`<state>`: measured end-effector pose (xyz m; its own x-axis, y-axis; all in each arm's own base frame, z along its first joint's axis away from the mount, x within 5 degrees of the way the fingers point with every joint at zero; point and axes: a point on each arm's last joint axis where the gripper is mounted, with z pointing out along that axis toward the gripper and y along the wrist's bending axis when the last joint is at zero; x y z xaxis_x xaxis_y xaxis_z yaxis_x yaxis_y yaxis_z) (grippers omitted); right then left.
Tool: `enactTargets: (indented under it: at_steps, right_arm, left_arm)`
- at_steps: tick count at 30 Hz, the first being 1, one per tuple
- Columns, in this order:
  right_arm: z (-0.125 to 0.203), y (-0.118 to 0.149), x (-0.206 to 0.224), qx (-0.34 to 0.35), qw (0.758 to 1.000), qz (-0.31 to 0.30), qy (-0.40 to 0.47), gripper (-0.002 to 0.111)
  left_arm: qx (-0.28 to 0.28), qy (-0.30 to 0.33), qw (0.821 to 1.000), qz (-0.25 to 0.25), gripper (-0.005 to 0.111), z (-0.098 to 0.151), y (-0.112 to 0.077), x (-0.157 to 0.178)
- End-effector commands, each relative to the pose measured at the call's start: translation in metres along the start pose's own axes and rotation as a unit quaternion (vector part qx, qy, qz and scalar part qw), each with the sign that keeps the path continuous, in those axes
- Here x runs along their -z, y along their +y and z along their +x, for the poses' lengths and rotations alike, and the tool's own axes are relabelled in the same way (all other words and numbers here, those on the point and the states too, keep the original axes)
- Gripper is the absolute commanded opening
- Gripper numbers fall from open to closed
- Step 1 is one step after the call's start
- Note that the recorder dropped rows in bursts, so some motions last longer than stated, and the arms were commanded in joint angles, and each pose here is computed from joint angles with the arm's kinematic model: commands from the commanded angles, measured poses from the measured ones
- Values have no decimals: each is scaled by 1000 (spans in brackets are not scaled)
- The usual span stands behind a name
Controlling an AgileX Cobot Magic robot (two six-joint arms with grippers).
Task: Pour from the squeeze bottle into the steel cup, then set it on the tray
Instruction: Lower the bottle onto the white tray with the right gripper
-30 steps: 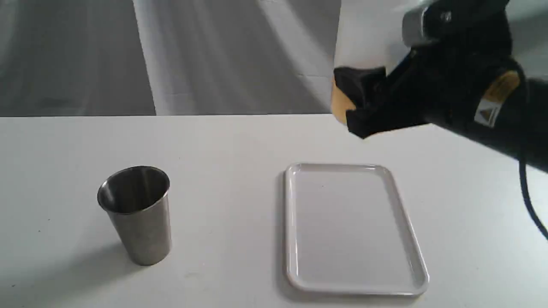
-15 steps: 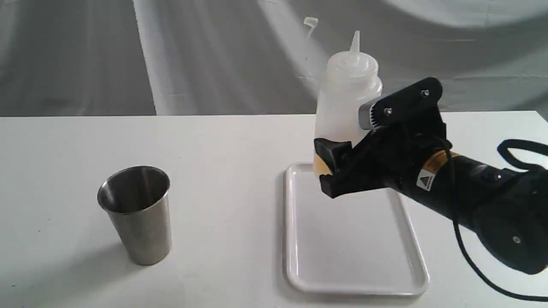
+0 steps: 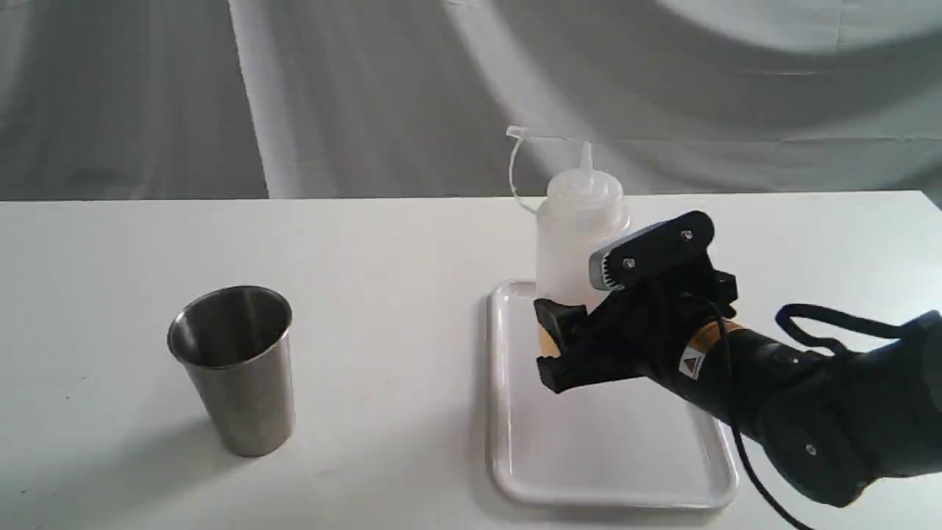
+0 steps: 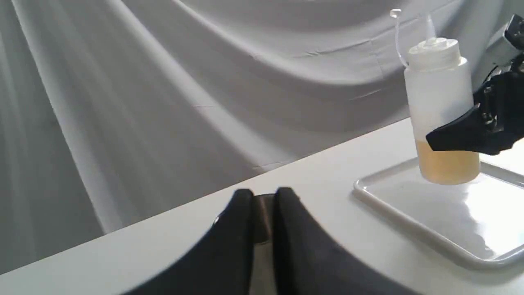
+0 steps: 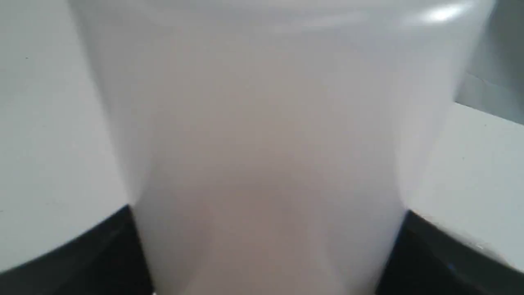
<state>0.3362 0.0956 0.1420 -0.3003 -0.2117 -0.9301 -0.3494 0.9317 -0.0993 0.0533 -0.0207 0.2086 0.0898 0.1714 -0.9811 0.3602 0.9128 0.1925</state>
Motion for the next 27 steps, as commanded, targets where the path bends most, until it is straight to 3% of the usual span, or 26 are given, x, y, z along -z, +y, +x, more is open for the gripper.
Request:
enactTargets:
  at_steps: [1,27]
  right_arm:
    - [-2,-4,-2,2,999,11,-31,27]
    - [26,-10,-14,5,1000,23,-9,27]
  left_arm:
    - [2,2,1000,0,8,1,0,0]
    - [2,2,1000,0,8,1,0,0]
